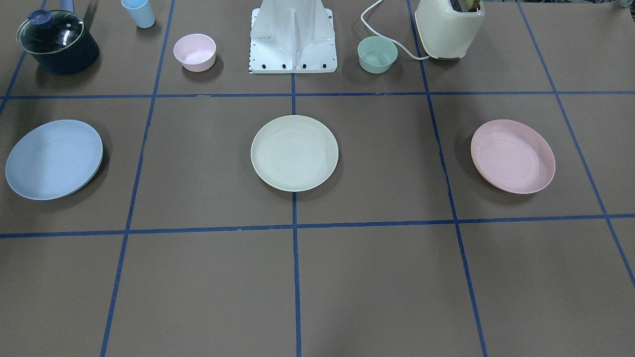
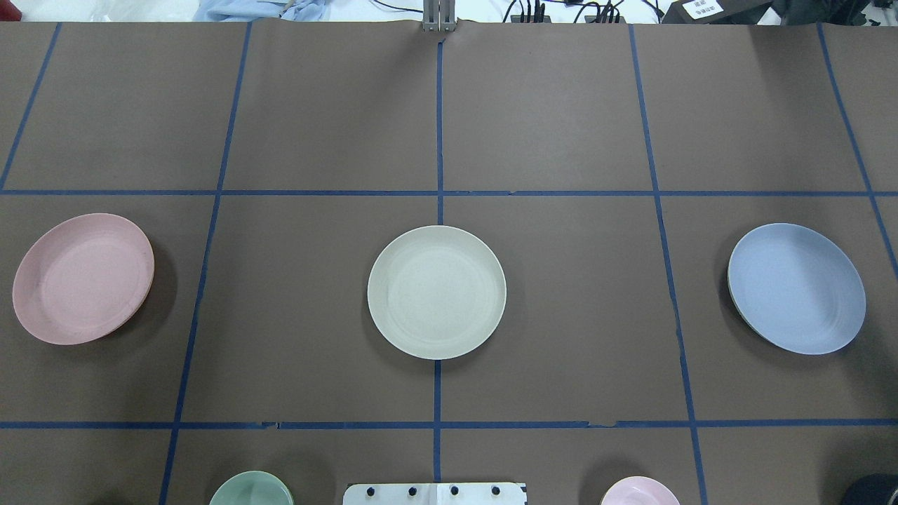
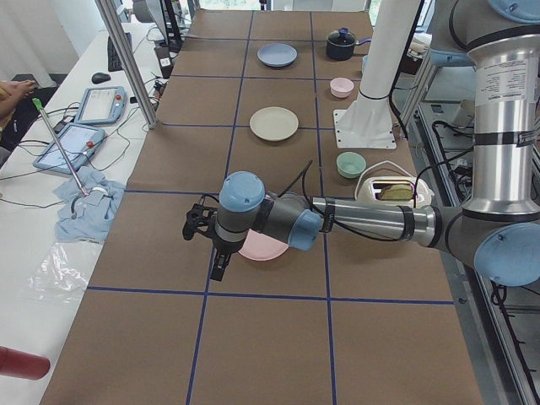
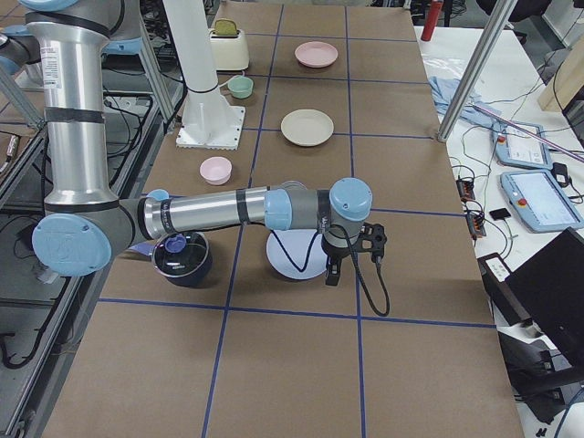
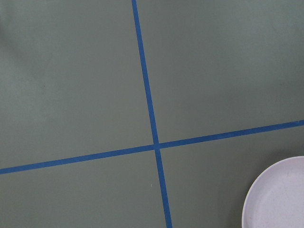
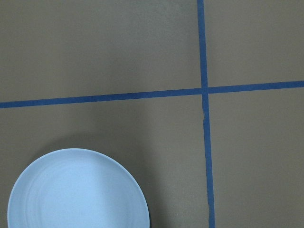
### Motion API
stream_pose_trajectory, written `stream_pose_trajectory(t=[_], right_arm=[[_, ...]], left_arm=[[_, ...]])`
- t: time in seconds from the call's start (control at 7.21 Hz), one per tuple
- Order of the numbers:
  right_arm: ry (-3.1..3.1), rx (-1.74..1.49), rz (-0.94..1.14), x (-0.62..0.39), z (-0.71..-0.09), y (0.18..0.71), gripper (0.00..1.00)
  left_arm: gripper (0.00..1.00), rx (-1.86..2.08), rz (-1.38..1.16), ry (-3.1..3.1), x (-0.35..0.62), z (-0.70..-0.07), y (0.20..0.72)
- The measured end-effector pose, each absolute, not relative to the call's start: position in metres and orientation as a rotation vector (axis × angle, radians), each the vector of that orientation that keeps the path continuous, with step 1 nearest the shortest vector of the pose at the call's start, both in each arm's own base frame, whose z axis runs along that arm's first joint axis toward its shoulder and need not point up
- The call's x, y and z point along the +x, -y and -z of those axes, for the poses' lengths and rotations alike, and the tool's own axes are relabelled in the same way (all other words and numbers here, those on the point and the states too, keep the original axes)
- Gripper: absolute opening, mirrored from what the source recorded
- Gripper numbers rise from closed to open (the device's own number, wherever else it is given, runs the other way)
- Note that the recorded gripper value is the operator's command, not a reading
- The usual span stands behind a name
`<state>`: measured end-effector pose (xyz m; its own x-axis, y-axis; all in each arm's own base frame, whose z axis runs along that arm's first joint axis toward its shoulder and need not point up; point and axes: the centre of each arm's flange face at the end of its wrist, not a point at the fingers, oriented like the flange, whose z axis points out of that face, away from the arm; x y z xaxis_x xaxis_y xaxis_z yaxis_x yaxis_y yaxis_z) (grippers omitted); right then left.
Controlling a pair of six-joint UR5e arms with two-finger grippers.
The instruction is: Stack three plates with pink and blue
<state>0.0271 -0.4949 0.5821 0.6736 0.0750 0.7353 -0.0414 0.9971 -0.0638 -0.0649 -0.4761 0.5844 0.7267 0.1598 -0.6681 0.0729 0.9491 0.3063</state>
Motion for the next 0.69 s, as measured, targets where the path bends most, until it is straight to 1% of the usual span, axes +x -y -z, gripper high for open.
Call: stream_pose_trajectory(t=[0.69], right_arm=[[0.825, -0.045, -0.067, 0.028, -0.587, 0.49, 1.0]], left_arm=[[1.0, 0.33, -0.082, -0.86, -0.058, -0.57, 0.465]])
